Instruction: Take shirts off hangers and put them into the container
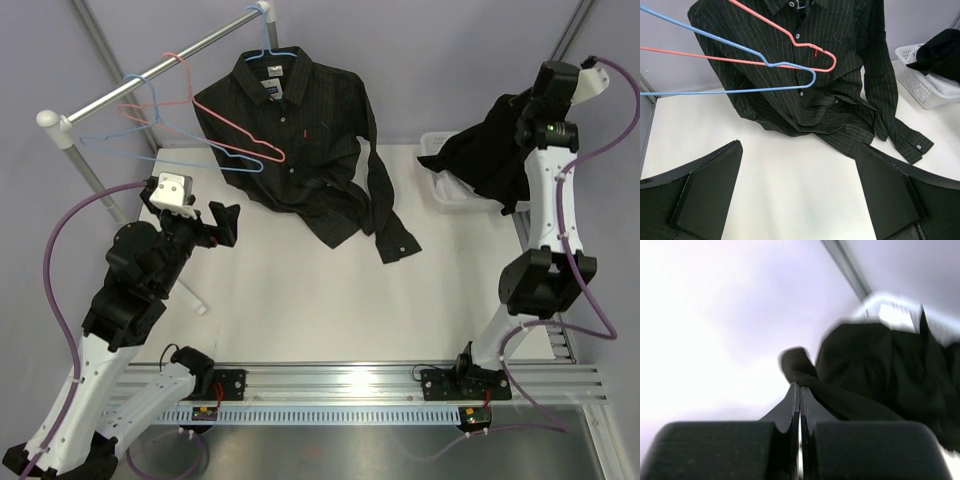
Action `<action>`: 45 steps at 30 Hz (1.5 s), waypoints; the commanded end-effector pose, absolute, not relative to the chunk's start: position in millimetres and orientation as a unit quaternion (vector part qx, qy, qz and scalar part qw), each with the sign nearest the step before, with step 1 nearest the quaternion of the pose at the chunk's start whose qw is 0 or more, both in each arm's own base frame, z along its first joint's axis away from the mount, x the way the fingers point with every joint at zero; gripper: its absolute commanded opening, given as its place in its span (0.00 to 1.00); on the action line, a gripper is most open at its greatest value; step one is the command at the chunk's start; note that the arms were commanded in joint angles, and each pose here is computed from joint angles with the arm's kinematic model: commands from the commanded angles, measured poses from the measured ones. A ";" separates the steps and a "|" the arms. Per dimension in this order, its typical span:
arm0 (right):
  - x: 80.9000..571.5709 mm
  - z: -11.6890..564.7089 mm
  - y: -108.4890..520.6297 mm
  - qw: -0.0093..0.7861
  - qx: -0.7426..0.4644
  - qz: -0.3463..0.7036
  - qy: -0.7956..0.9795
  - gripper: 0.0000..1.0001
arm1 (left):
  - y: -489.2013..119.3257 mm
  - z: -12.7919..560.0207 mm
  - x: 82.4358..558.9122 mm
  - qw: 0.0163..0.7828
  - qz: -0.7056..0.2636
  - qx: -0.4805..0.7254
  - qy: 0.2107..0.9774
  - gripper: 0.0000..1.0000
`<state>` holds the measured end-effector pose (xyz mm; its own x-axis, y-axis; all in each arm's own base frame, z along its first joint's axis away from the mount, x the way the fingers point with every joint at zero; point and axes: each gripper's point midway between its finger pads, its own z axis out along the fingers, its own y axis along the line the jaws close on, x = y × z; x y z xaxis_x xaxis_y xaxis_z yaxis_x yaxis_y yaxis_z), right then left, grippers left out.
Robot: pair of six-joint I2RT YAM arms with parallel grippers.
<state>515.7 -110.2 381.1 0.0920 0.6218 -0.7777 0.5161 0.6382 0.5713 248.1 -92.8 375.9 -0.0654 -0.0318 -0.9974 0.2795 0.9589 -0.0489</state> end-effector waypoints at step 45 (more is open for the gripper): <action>446.1 380.9 -121.4 0.611 0.333 0.003 0.718 0.99 | -97.5 383.2 257.2 0.690 -0.116 0.089 0.708 0.99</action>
